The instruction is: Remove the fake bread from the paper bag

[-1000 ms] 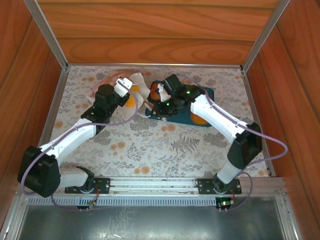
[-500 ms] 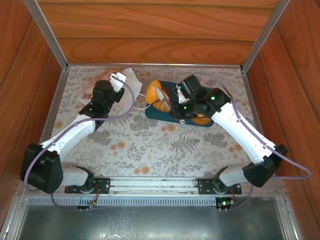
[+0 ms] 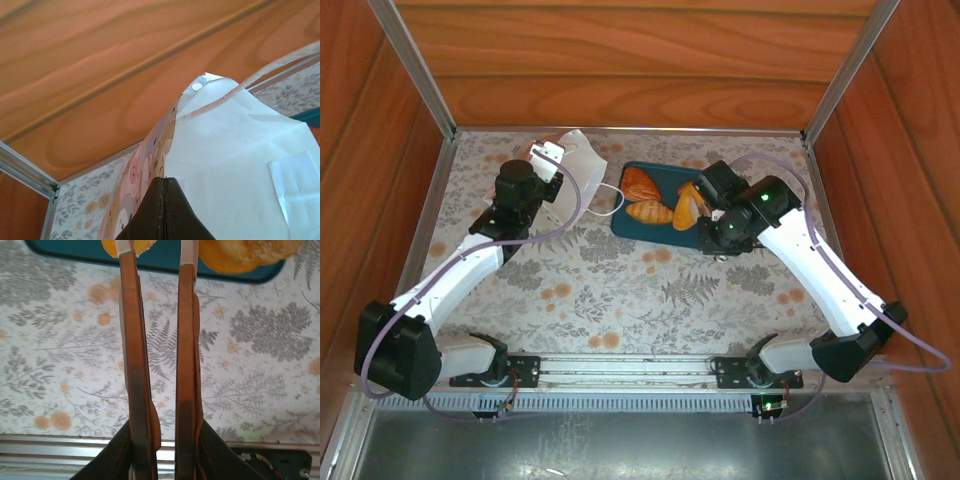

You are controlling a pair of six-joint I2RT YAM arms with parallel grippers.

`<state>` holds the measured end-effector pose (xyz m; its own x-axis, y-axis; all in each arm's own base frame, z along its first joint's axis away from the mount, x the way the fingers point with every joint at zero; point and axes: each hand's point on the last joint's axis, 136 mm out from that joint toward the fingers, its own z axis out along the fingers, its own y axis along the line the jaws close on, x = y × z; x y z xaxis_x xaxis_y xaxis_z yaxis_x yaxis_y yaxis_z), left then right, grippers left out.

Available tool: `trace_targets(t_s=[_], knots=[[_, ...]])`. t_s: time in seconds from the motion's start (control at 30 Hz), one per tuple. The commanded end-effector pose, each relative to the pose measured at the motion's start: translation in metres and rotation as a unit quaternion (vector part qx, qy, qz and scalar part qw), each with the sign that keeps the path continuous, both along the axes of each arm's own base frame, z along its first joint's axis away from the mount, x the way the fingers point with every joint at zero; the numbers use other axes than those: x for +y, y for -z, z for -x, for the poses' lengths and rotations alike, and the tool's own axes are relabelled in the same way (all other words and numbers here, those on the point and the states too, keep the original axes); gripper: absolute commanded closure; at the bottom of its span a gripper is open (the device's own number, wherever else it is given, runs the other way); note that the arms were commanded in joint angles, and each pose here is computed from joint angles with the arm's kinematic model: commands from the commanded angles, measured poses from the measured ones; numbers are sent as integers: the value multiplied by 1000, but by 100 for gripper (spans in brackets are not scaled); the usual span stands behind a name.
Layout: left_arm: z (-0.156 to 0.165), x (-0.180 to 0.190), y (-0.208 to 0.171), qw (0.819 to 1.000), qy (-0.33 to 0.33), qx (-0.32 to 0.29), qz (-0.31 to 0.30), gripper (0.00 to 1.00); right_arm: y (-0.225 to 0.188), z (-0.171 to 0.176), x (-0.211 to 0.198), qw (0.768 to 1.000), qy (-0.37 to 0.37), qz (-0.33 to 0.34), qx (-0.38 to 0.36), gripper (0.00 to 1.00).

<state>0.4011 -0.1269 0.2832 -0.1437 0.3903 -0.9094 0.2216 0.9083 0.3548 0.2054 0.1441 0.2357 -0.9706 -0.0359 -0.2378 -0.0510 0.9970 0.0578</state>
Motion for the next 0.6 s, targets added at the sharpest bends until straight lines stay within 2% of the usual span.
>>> trace_targets(t_s=[0.0,0.57], knots=[[5,-1,-18,1000,10,-19,22,100,13,-6,-10,999,21,29,13,100],[6,2,-16,1000,5,-18,17,100,41,-51,-1,994,-35,89,51,100]])
